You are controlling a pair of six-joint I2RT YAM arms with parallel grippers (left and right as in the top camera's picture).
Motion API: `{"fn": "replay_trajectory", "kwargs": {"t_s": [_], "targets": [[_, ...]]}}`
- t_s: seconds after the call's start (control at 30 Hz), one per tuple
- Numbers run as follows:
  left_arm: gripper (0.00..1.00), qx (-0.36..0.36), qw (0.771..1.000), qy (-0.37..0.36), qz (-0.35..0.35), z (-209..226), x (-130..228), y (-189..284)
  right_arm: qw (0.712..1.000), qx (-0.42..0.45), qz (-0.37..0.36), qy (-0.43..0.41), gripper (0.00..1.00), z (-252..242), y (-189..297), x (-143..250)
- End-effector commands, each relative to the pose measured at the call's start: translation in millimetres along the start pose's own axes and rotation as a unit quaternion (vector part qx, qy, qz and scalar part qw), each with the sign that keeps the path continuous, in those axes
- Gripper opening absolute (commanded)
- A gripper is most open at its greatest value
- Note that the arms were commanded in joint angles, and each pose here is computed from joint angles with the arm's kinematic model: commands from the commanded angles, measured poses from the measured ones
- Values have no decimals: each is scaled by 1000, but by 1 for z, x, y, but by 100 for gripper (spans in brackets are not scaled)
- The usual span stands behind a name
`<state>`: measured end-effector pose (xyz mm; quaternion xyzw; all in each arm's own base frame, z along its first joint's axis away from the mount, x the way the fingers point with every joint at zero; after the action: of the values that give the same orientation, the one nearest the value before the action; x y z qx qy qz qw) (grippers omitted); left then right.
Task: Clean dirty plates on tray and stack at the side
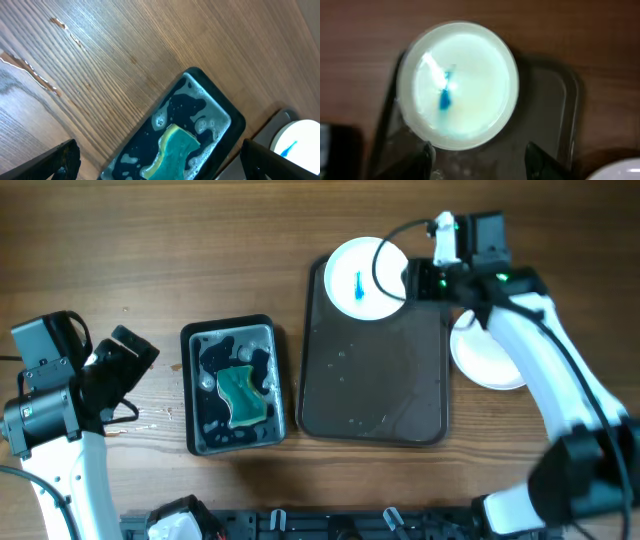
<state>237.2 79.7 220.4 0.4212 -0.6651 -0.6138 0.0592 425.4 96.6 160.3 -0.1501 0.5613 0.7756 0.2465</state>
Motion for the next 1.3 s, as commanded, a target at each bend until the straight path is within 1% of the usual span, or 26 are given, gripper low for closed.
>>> {"fn": "replay_trajectory", "kwargs": {"t_s": [0.0, 0.13, 0.17, 0.2, 0.23, 0.27, 0.33, 0.37, 0.53, 0.6, 0.63, 0.67, 0.73, 0.8, 0.83, 0.9, 0.97, 1.03, 1.07, 1.17, 1.2, 1.23, 1.27], "targets": [[100, -1, 1000, 2, -15, 1, -6, 6, 999, 18, -27, -23, 60, -26, -73, -14], [100, -1, 1000, 2, -15, 1, -6, 6, 999, -3, -21, -26, 59, -36, -142, 0], [100, -1, 1000, 2, -15, 1, -6, 6, 999, -13, -13, -27, 53, -36, -151, 6], [100, -1, 1000, 2, -15, 1, -6, 6, 1000, -12, -4, -28, 37, -38, -157, 13], [100, -1, 1000, 2, -15, 1, -6, 6, 1000, -3, 9, -30, 8, -41, -158, 19], [100, -1, 1000, 2, -15, 1, -6, 6, 999, -1, 13, -32, 4, -41, -151, 19], [100, -1, 1000, 2, -15, 1, -6, 6, 999, -1, 12, -32, 4, -37, -135, 13], [100, -1, 1000, 2, -15, 1, -6, 6, 999, -3, 7, -31, 4, -31, -117, 6], [100, -1, 1000, 2, -15, 1, -6, 6, 998, -24, -49, -15, 4, 0, -12, -28], [100, -1, 1000, 2, -15, 1, -6, 6, 996, -36, -79, -11, 4, 12, 43, -34], [100, -1, 1000, 2, -15, 1, -6, 6, 995, -39, -87, -15, 4, 15, 70, -31], [100, -1, 1000, 2, -15, 1, -6, 6, 995, -39, -83, -29, 4, 16, 85, -25], [100, -1, 1000, 2, -15, 1, -6, 6, 997, -27, -50, -61, 4, 11, 104, -3], [100, -1, 1000, 2, -15, 1, -6, 6, 994, 7, 25, -109, 4, -2, 103, 35], [100, -1, 1000, 2, -15, 1, -6, 6, 988, 28, 67, -136, 4, -11, 96, 58], [100, -1, 1000, 2, -15, 1, -6, 6, 977, 56, 121, -164, 4, -29, 69, 104], [100, -1, 1000, 2, -15, 1, -6, 6, 969, 54, 129, -203, 4, -40, 41, 131], [100, -1, 1000, 2, -15, 1, -6, 6, 963, 5, 125, -238, 4, -36, 17, 149], [100, -1, 1000, 2, -15, 1, -6, 6, 965, -19, 102, -241, 4, -37, 2, 154], [100, -1, 1000, 2, -15, 1, -6, 6, 969, 5, 81, -233, 4, -50, -7, 163], [100, -1, 1000, 2, -15, 1, -6, 6, 973, 12, 80, -217, 4, -53, -8, 164], [100, -1, 1000, 2, -15, 1, -6, 6, 980, 5, 84, -178, 4, -52, -7, 166], [100, -1, 1000, 2, -15, 1, -6, 6, 983, -2, 90, -158, 4, -50, -7, 167]]}}
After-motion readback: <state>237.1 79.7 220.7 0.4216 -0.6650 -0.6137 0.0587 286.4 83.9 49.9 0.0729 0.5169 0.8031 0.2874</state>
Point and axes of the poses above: each gripper's point midway between its finger pads, its own y axis back along the fingers, its own z axis along the line the jaws close on, x = y × z, the point moved 2 cm from there along y, back along the fingers, and after that the axes turned 12 degrees about -y, right-handed, at the moved point
